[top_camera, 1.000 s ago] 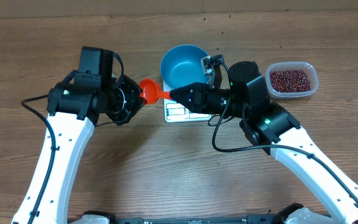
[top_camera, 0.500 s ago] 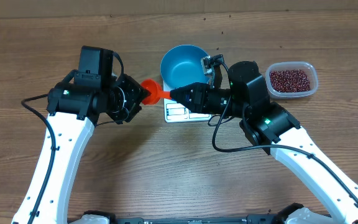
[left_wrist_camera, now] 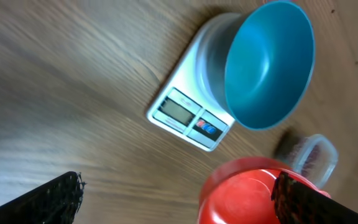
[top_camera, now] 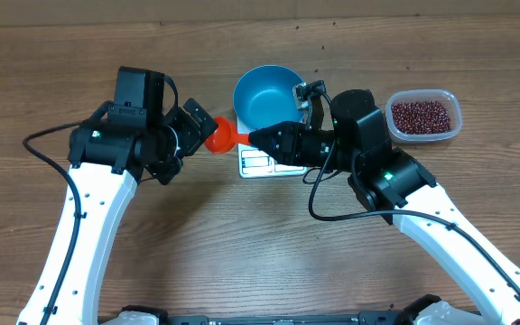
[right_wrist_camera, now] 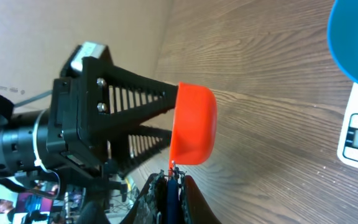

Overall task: Scoop item into bowl and weigh 150g on scale
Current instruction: 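Open the left gripper and release the scoop to the right gripper, then carry the scoop with the right gripper to the bean tub, then move the left gripper to the teal bowl on the scale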

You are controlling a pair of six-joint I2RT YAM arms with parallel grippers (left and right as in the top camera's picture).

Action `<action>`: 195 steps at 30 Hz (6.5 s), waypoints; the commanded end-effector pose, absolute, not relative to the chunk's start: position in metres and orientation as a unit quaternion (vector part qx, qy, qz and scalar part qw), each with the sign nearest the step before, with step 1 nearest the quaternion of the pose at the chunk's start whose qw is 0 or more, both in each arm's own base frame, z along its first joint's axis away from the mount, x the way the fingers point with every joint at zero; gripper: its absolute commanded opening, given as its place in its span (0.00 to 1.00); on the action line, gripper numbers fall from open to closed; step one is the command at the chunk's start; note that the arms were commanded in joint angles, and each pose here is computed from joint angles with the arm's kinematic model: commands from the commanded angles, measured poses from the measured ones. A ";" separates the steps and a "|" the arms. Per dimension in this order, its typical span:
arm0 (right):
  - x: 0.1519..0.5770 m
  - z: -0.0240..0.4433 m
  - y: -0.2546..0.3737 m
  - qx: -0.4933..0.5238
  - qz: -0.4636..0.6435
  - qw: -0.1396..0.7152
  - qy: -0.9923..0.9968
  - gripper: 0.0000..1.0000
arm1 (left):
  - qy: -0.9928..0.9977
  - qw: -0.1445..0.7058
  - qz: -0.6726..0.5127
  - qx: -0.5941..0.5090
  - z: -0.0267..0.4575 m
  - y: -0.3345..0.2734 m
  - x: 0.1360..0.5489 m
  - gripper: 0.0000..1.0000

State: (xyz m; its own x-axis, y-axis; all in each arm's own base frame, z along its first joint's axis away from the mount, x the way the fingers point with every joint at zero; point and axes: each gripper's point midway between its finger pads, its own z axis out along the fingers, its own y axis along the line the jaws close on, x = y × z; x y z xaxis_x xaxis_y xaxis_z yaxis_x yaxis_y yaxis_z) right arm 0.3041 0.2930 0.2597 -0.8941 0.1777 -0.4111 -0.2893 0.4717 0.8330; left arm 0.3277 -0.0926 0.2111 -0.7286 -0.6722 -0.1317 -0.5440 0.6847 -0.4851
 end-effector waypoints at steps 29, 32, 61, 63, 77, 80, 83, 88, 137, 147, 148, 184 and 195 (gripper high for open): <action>0.297 0.217 0.267 0.003 0.436 0.178 0.882 0.04 | 0.938 0.223 -0.167 -0.208 0.214 -0.085 0.346 1.00; 0.298 0.216 0.263 0.008 0.433 0.176 0.884 0.04 | 0.938 0.218 -0.169 -0.211 0.212 -0.086 0.346 0.99; 0.285 0.221 0.258 -0.036 0.463 0.147 0.873 0.04 | 0.938 0.215 -0.175 -0.209 0.209 -0.089 0.349 1.00; 0.287 0.221 0.252 -0.034 0.466 0.145 0.872 0.04 | 0.937 0.218 -0.176 -0.208 0.210 -0.089 0.351 0.99; 0.308 0.240 0.206 -0.028 0.518 0.162 0.840 0.04 | 0.940 0.208 -0.181 -0.203 0.209 -0.092 0.347 0.99; 0.308 0.240 0.203 -0.031 0.516 0.166 0.840 0.04 | 0.940 0.205 -0.180 -0.203 0.208 -0.092 0.346 1.00; 0.306 0.240 0.203 -0.034 0.515 0.165 0.841 0.04 | 0.941 0.203 -0.183 -0.202 0.208 -0.093 0.345 0.99; 0.305 0.243 0.202 -0.042 0.511 0.175 0.841 0.04 | 0.941 0.201 -0.183 -0.202 0.208 -0.093 0.344 1.00; 0.335 0.309 -0.029 0.134 0.188 0.333 0.914 0.04 | 0.969 0.201 -0.125 0.066 0.139 -0.261 0.334 0.04; 0.334 0.308 -0.029 0.135 0.189 0.331 0.915 0.04 | 0.980 0.177 -0.085 0.043 0.082 -0.266 0.347 0.04; 0.334 0.308 -0.029 0.135 0.189 0.331 0.915 0.04 | 0.980 0.178 -0.077 0.038 0.079 -0.264 0.349 0.04; 0.333 0.307 -0.028 0.136 0.190 0.326 0.916 0.04 | 0.975 0.220 -0.002 0.040 0.044 -0.262 0.367 0.04; 0.332 0.306 -0.028 0.137 0.190 0.324 0.916 0.04 | 0.973 0.226 0.011 0.038 0.039 -0.259 0.371 0.04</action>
State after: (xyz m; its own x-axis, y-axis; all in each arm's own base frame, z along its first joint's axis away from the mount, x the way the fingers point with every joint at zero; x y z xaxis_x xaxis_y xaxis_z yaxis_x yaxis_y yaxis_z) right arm 0.3303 -0.0261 0.2987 -0.7637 0.3825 -0.5201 0.1402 0.8846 0.4448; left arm 0.3642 -0.2595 0.0405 -0.9023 0.0939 -0.4208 0.0932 0.9954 0.0223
